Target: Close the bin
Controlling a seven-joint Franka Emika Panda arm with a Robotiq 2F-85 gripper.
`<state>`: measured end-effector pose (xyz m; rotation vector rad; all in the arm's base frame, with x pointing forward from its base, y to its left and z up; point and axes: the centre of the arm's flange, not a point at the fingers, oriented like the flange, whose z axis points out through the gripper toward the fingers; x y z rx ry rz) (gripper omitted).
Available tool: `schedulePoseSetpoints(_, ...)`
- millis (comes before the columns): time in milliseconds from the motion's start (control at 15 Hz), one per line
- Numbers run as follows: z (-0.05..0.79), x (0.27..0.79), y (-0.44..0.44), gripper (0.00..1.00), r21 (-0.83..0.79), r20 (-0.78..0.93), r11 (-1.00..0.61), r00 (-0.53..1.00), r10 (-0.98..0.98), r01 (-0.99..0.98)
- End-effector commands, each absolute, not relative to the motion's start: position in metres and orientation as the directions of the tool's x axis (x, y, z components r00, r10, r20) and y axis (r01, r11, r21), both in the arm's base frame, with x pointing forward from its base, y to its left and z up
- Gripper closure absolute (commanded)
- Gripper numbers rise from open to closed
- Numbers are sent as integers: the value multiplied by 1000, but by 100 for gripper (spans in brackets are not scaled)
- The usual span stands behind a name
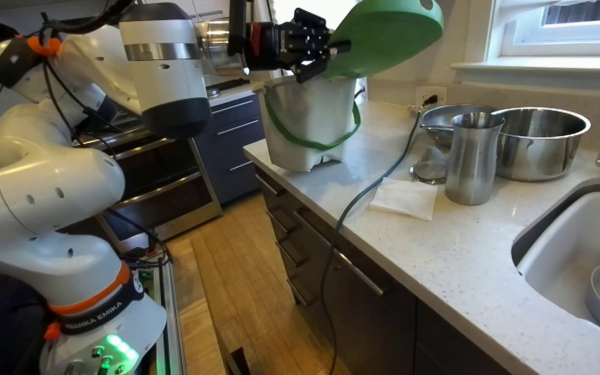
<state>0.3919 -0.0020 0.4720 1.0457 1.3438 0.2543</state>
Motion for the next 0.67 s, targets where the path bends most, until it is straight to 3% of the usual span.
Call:
schedulePoseSetpoints(0, 449, 382, -4, 97, 676, -734, 638, 260, 627, 369)
schedulePoseSetpoints(600, 455, 381, 11, 97, 495, -868, 827, 205, 453, 269)
